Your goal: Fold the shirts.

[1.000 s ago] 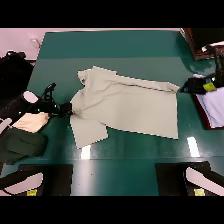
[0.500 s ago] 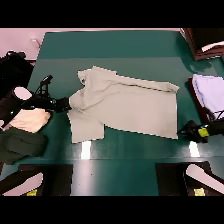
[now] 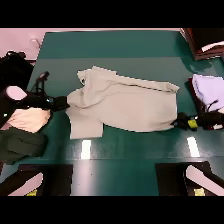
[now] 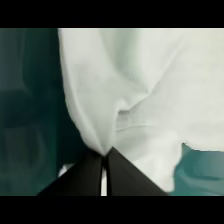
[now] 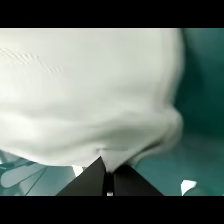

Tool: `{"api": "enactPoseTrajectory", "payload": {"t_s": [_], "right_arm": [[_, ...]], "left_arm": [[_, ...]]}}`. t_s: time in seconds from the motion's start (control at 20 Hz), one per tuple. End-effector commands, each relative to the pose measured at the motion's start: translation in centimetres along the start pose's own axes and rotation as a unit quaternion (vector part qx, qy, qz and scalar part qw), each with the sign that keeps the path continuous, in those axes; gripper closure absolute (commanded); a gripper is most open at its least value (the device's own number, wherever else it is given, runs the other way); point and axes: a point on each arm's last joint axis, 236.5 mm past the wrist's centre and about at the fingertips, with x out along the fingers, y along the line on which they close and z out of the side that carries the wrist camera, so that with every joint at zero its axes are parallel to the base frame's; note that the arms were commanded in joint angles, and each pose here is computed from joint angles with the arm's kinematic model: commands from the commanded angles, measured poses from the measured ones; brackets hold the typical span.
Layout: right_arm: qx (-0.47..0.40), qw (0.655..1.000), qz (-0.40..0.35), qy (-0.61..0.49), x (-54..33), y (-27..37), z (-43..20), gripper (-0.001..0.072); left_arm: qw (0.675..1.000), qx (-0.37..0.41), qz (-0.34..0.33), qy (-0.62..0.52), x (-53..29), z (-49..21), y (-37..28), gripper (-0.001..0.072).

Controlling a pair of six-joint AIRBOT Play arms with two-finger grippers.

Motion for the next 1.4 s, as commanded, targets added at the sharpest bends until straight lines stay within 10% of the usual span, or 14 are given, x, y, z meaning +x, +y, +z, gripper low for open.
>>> {"api": "enactPoseTrajectory", "payload": {"t_s": [0.0,0.45,0.7,1.05,1.35], "right_arm": [[-0.119,0.987,0.006,-0.106,-7.2,7.3,3.8,0.0695],[-0.333,0.796,-0.059,-0.502,-39.7,25.6,0.9,0.0695],[-0.335,0.786,-0.090,-0.512,-43.6,27.0,-1.3,0.0697],[-0.255,0.888,-0.057,-0.378,-35.6,20.9,7.1,0.0697],[-0.208,0.963,-0.138,-0.104,-16.3,11.5,13.1,0.0696]], "left_arm": [[0.994,0.053,-0.015,-0.092,-7.8,3.1,-4.3,0.0684],[0.818,0.235,-0.082,-0.518,-47.4,5.5,-23.1,0.0684],[0.759,0.247,-0.057,-0.600,-53.9,4.7,-23.9,0.0685],[0.933,0.194,0.031,-0.303,-32.3,13.0,-14.9,0.0682],[0.996,0.077,0.018,-0.049,-8.4,14.1,-5.6,0.0681]]}}
